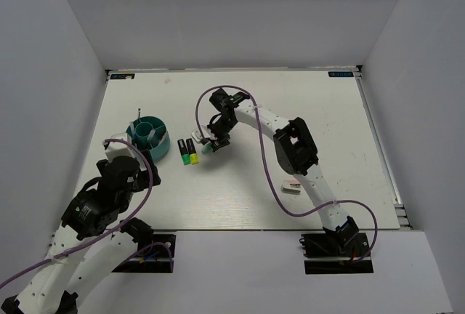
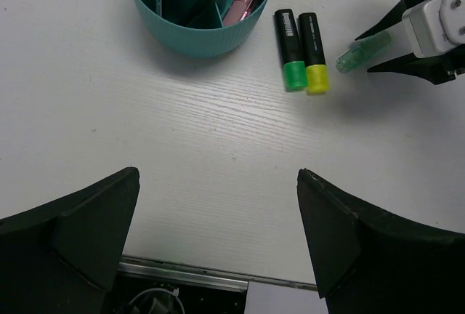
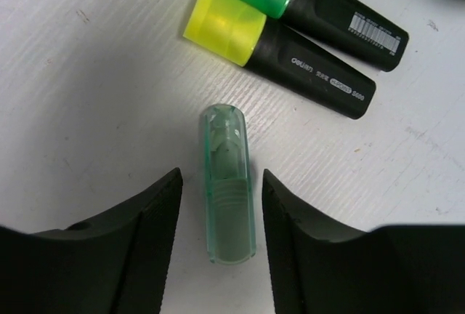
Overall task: Sort the stationery into containers
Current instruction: Pick up the stationery from the center of the board.
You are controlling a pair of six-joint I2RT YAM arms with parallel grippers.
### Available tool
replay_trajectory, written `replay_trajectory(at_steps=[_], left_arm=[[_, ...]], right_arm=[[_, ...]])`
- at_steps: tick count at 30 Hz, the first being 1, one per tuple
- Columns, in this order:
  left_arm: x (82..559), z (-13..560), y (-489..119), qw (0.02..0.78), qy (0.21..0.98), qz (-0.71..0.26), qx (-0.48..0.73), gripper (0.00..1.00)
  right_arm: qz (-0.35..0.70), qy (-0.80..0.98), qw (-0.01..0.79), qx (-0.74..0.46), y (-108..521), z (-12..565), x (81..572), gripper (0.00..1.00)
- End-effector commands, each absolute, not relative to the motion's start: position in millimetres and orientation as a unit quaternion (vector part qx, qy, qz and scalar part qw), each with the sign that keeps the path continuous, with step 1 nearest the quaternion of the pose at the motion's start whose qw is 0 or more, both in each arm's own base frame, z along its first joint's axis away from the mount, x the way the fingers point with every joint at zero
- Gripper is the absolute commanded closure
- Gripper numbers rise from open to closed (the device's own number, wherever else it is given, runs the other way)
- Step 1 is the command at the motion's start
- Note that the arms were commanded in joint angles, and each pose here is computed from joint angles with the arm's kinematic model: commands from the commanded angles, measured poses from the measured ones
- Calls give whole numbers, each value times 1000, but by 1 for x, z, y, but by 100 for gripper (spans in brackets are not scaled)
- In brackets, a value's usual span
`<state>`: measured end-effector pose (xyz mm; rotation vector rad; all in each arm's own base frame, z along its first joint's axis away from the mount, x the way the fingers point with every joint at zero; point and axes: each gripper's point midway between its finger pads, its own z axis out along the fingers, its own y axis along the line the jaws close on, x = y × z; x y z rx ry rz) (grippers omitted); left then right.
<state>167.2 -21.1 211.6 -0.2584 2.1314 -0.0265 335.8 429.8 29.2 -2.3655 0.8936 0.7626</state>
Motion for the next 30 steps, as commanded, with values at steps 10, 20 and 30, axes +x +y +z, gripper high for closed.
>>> replay_trajectory(at_steps=[10,20,30], left_arm=[[163,209,-21,474,873,-17,-113,0],[161,202,-22,467,876,-23,-118,0],[155,199,-17,466,876,-18,-122,0]], right_arm=[[285,307,132,-898,382,8,305,62],[271,323,100,-901,367,4,288,47],[239,324,75,-912,375,-2,278,54]])
